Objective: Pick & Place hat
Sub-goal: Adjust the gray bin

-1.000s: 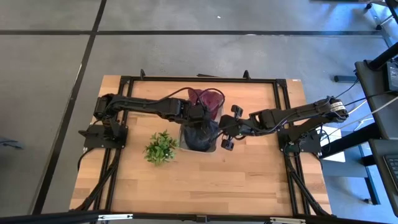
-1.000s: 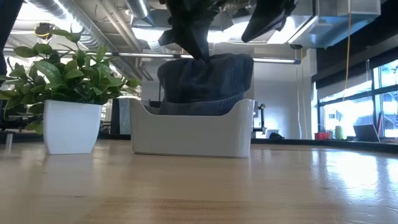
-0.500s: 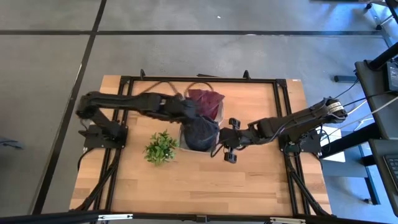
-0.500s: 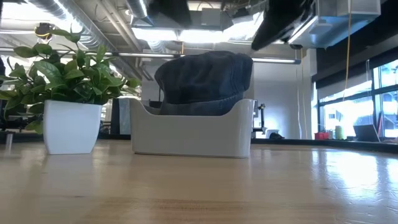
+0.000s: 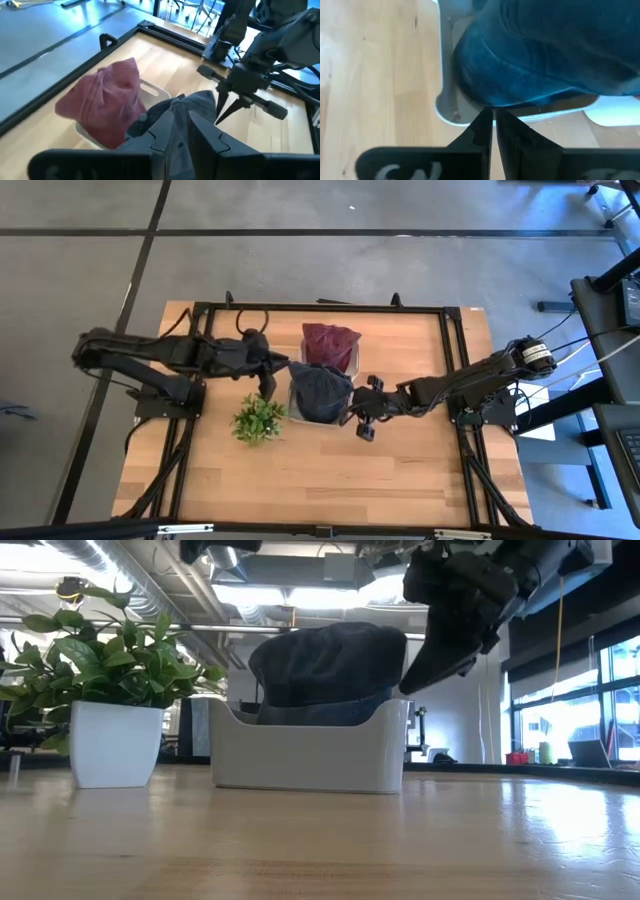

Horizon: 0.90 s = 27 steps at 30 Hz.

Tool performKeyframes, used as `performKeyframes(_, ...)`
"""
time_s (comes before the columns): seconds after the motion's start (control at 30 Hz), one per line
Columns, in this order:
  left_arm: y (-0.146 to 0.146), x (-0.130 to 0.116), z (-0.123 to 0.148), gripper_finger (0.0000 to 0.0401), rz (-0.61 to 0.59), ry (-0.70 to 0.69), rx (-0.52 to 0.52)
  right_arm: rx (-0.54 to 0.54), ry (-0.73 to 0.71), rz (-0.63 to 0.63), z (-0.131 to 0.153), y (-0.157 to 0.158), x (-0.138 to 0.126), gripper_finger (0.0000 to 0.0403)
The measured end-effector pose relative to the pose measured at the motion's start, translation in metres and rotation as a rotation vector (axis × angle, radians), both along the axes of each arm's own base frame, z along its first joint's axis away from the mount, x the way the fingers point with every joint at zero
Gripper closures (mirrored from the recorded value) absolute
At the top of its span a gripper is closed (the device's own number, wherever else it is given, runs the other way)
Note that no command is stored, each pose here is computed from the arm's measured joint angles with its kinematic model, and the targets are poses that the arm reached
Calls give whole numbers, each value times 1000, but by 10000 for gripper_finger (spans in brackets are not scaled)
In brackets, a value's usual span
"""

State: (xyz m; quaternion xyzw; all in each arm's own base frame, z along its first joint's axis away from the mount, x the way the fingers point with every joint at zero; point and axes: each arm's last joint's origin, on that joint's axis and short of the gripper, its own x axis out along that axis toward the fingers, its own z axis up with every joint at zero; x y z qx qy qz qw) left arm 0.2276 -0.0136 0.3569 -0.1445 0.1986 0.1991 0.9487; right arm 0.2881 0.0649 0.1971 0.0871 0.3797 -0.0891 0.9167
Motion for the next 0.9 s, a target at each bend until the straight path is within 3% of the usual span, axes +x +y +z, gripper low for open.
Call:
performKeyframes(0.23,1,-6,-24,350,45,-10,-75,-25,-79,23,8,-4,8,377)
performKeyframes(0.37,1,-3,-32,353,47,-17,-83,-53,-50,37,5,-9,8,377)
performKeyframes(0.9,1,0,-34,353,46,-14,-80,-34,46,57,-14,-12,12,377)
